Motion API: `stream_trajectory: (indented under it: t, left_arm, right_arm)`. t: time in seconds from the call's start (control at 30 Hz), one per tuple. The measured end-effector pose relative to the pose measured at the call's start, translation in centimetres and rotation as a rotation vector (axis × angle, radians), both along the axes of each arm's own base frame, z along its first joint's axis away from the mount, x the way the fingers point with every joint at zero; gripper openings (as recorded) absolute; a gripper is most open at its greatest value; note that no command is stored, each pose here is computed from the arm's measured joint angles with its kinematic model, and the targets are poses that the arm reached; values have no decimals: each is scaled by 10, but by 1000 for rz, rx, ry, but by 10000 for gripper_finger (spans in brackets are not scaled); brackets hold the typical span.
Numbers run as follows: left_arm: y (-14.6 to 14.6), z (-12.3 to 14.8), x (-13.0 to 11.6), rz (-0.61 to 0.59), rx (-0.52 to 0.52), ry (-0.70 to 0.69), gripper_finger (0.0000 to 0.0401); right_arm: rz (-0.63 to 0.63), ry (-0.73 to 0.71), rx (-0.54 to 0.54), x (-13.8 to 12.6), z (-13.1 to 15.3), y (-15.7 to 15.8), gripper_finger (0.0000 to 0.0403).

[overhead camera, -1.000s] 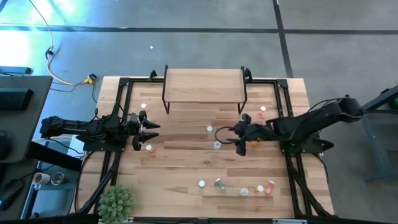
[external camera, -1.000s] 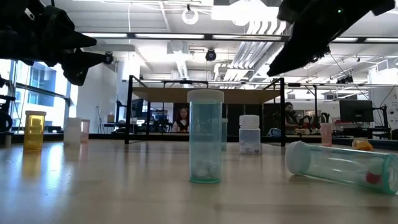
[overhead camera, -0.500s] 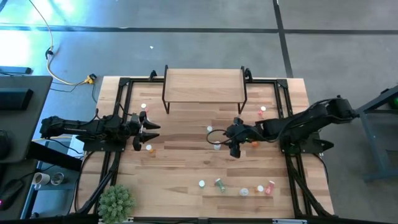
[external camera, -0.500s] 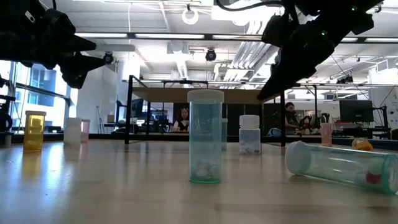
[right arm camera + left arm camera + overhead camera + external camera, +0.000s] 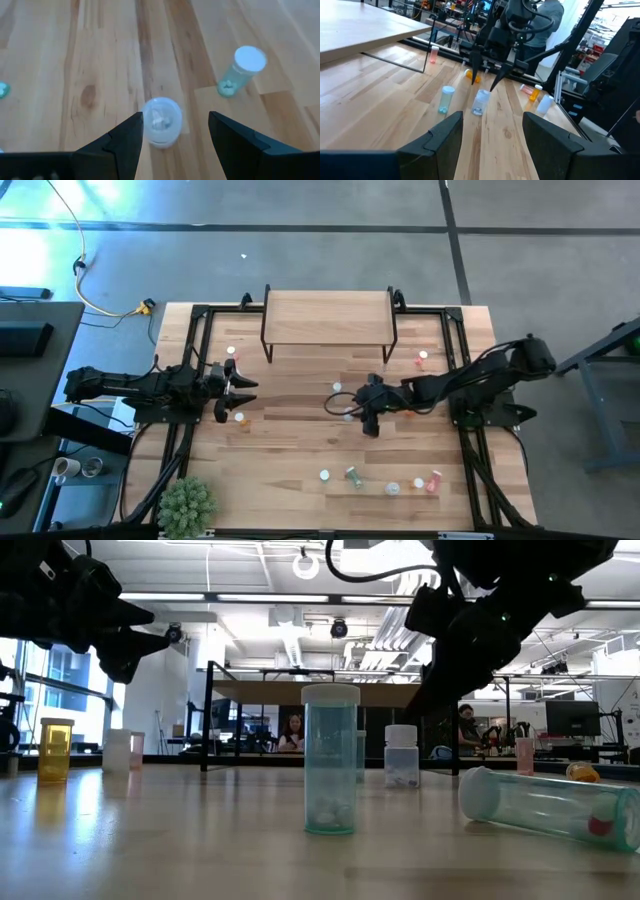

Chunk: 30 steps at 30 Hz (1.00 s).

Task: Pick and place medicine bottles onto shelf by color
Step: Put the middle transparent pill bottle on the shelf

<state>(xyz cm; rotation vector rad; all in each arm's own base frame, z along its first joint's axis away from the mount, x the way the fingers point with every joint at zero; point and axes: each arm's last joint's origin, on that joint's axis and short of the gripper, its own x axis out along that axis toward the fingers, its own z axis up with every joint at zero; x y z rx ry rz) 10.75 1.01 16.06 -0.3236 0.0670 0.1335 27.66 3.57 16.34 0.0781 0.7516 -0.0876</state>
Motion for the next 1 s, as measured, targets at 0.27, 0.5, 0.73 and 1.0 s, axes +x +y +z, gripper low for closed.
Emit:
stream_trajectory:
  t: [0.27,0.5,0.73,1.0]
  left_arm:
    - [0,-1,0,0,0,6,195]
    - [0,-1,0,0,0,6,195]
    - [0,-1,0,0,-1,6,195]
    - [0,-1,0,0,-1,8,195]
  right_arm:
    - [28,-16,38,3,-2,2,216]
    - [20,-18,46,6,-5,2,216]
    - [22,-13,56,10,-13,3,216]
    - [27,-6,61,10,-15,3,209]
